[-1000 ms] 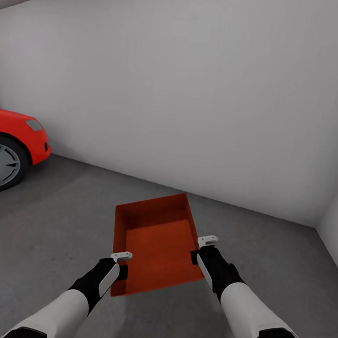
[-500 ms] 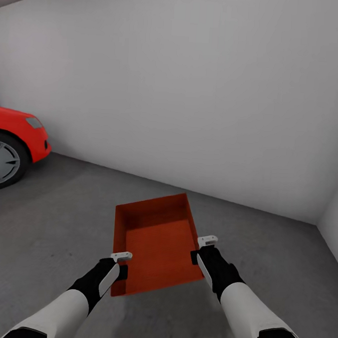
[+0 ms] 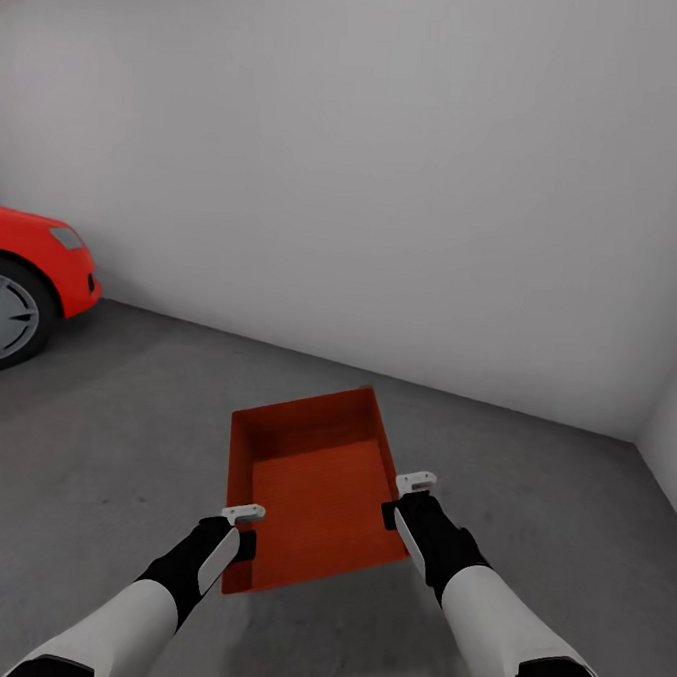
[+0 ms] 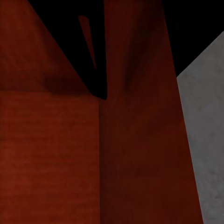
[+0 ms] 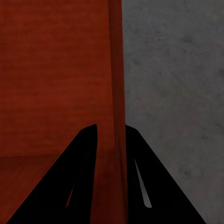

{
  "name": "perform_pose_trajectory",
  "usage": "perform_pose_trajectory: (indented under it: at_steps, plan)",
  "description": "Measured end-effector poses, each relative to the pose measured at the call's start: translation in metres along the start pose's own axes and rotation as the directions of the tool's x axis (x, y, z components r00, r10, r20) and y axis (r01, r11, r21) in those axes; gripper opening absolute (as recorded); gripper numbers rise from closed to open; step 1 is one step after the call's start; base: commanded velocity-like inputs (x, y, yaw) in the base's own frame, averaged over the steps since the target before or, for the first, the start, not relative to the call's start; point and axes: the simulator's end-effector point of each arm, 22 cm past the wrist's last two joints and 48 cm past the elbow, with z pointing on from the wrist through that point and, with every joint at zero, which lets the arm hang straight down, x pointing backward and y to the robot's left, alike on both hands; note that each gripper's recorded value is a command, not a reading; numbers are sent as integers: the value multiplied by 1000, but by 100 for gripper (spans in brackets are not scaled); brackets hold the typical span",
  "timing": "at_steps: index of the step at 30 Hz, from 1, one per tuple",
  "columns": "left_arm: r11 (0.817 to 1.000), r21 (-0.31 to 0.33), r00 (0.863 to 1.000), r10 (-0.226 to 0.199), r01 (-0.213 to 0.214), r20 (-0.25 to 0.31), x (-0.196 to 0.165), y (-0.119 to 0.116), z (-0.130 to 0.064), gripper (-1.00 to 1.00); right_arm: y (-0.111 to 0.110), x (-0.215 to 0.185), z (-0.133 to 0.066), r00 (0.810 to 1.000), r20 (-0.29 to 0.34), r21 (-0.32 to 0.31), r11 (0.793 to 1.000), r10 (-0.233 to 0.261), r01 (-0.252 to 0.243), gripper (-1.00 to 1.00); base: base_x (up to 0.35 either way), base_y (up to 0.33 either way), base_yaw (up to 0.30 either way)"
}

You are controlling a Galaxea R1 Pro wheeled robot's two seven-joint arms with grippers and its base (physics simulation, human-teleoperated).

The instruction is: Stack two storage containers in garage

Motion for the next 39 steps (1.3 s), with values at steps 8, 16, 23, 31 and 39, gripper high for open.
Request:
perform_pose_trajectory:
  at_steps: [8, 16, 23, 31, 39]
  plan:
    - [1000, -6, 999, 1, -1, -32, 14, 2, 14, -100, 4, 15, 14, 999, -32, -6, 1000, -3, 3, -100, 0, 0, 0]
    - [1000, -11, 998, 3, -4, -64, 28, 3, 27, -100, 8, 30, 28, 998, -64, -12, 1000, -6, 5, -100, 0, 0, 0]
    - [1000, -16, 996, 5, -6, -92, 41, 5, 38, -100, 12, 44, 40, 996, -92, -18, 1000, -9, 7, -100, 0, 0, 0]
    - [1000, -21, 992, 6, -9, -124, 56, 7, 50, -100, 16, 60, 53, 992, -124, -24, 1000, -12, 9, -100, 0, 0, 0]
    - [1000, -27, 988, 7, -11, -156, 71, 9, 62, -100, 20, 76, 65, 988, -155, -31, 999, -15, 11, -100, 0, 0, 0]
